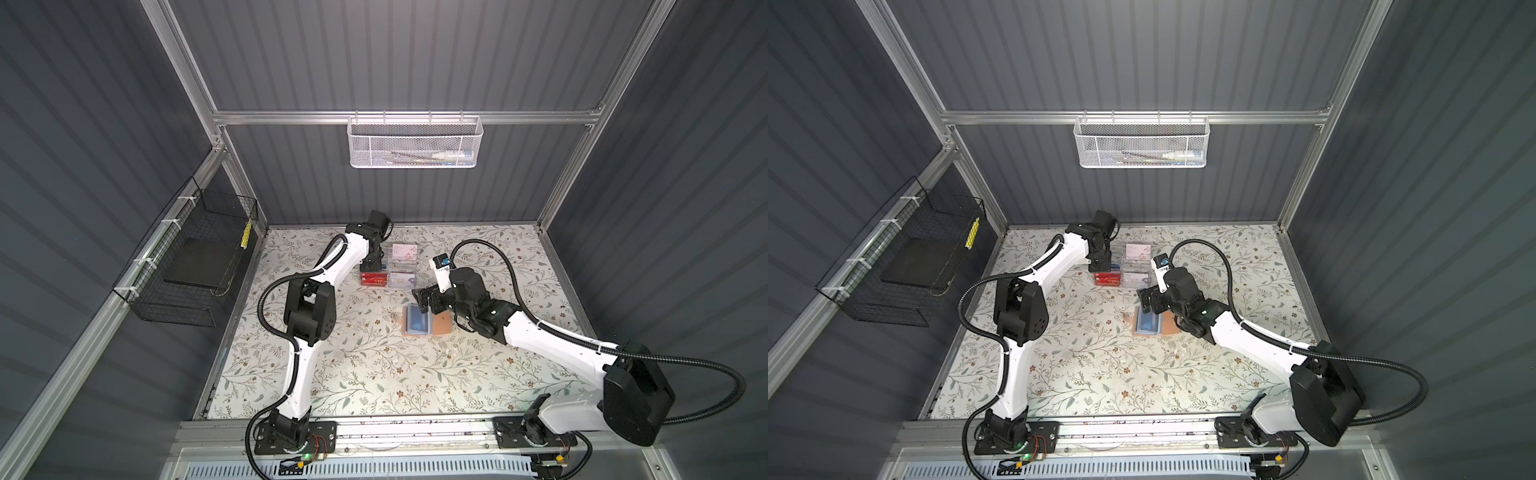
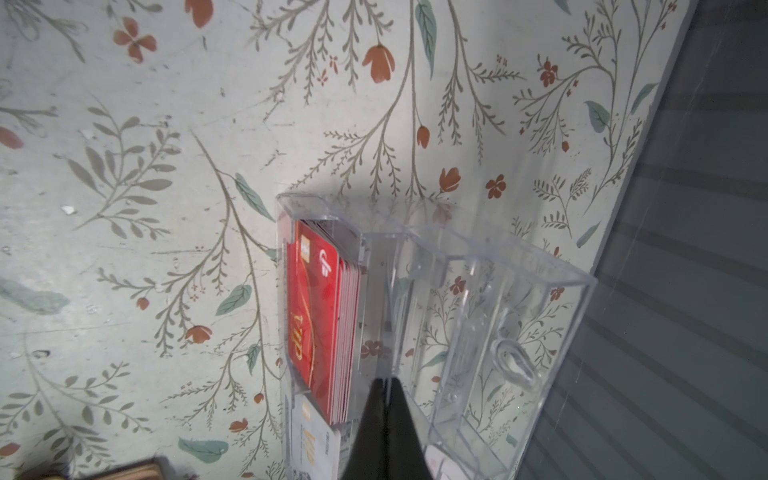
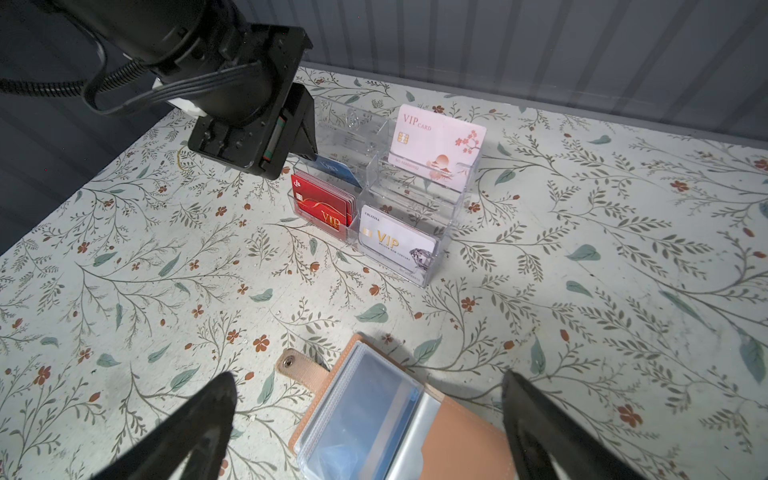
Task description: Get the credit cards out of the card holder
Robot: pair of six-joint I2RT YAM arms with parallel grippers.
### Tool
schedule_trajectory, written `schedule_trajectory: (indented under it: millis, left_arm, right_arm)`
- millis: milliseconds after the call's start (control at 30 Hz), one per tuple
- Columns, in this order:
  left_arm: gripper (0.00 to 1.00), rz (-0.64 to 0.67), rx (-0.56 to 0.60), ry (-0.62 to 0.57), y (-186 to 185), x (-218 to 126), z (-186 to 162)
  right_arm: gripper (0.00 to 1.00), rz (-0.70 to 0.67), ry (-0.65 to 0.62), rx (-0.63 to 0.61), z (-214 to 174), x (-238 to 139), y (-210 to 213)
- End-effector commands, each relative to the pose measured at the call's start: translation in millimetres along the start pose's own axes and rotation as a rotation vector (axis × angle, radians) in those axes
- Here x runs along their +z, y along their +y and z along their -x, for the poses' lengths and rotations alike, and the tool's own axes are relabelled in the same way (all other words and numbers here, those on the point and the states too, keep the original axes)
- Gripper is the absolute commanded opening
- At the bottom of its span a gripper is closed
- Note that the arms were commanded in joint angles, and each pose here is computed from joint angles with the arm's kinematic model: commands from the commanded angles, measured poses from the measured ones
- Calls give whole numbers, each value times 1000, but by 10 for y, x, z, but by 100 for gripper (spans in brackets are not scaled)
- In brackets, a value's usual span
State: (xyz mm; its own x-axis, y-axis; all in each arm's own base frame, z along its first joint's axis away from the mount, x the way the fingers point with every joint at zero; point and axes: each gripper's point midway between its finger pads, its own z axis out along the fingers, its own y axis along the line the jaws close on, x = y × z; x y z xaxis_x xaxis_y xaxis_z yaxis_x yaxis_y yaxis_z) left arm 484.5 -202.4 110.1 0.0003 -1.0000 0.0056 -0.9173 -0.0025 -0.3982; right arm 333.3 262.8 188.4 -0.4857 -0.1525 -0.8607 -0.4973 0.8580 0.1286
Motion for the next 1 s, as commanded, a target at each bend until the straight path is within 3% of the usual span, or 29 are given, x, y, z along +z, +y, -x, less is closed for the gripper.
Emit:
schedule_trajectory:
  millis: [0,967]
  left_arm:
    - [0,10,17,-7,23,31,49]
    - [0,67,42,-15,156,87,78]
  right_arm:
    - [99,14,-10,4,30,7,37]
    - [99,19,-10,9,22,12,49]
